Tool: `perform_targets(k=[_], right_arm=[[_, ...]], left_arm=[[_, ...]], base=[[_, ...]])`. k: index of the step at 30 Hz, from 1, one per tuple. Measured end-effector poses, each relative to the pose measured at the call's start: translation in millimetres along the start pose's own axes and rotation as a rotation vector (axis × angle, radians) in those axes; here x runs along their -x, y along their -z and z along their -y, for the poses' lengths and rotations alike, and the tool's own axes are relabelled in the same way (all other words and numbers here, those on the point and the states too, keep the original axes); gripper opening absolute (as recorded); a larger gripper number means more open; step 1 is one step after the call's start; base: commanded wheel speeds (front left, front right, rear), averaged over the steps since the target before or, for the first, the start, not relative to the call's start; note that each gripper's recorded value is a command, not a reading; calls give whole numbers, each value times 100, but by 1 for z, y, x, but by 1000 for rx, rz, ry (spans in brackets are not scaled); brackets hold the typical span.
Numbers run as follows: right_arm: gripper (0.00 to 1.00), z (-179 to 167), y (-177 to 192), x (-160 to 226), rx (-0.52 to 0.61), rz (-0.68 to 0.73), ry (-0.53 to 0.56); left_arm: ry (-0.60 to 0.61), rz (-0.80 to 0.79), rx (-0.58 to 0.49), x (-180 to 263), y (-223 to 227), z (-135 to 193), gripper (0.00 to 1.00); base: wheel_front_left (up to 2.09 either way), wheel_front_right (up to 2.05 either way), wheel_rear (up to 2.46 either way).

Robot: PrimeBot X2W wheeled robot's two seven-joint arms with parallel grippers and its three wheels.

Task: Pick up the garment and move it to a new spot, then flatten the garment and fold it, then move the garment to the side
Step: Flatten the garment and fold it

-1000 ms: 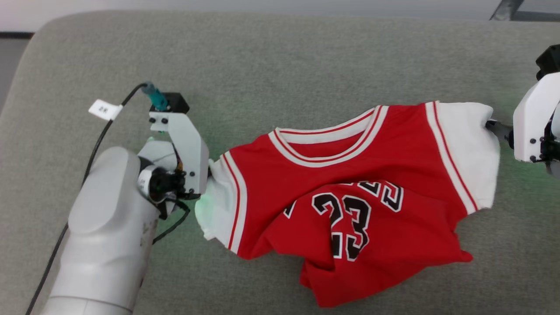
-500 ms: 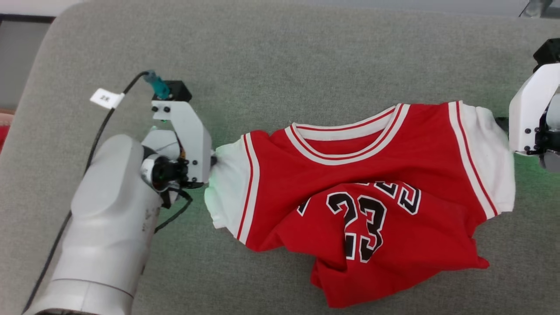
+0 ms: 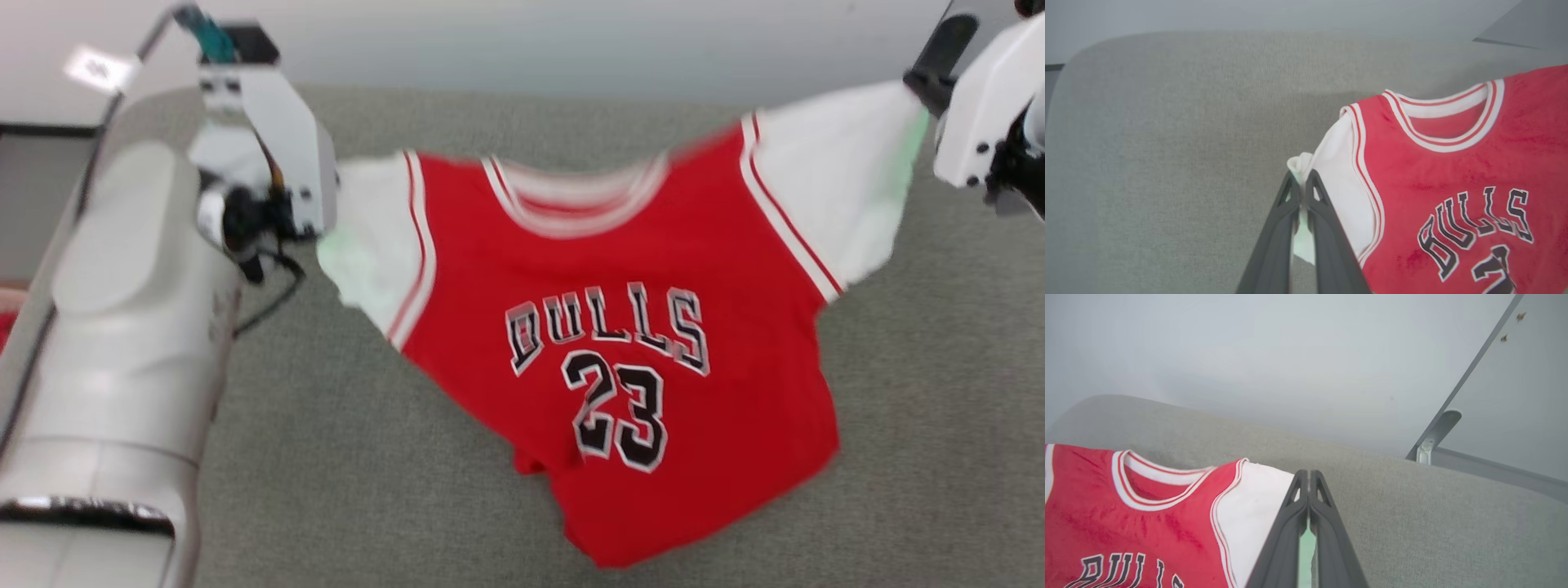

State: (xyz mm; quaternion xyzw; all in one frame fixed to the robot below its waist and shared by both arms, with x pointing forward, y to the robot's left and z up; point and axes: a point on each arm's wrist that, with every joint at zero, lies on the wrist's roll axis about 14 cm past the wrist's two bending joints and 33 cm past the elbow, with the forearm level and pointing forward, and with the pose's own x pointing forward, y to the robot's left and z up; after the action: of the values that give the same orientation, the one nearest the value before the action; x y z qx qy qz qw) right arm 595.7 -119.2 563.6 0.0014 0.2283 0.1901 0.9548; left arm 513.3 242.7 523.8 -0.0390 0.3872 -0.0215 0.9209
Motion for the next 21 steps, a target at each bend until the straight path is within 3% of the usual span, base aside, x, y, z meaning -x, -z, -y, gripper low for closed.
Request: perform_targets(k=[12, 17, 21], right_arm=[[0, -6, -156, 90, 121, 559, 79], [0, 5, -179, 108, 93, 619, 119], [0, 7, -188, 105, 94, 623, 126]], left_arm=[[-54, 572, -68, 112, -165, 17, 0], [-46, 717, -76, 142, -204, 28, 0], [-42, 741, -75, 144, -217, 31, 0]], base=[[0, 0, 0], [0, 0, 0], [0, 0, 0]])
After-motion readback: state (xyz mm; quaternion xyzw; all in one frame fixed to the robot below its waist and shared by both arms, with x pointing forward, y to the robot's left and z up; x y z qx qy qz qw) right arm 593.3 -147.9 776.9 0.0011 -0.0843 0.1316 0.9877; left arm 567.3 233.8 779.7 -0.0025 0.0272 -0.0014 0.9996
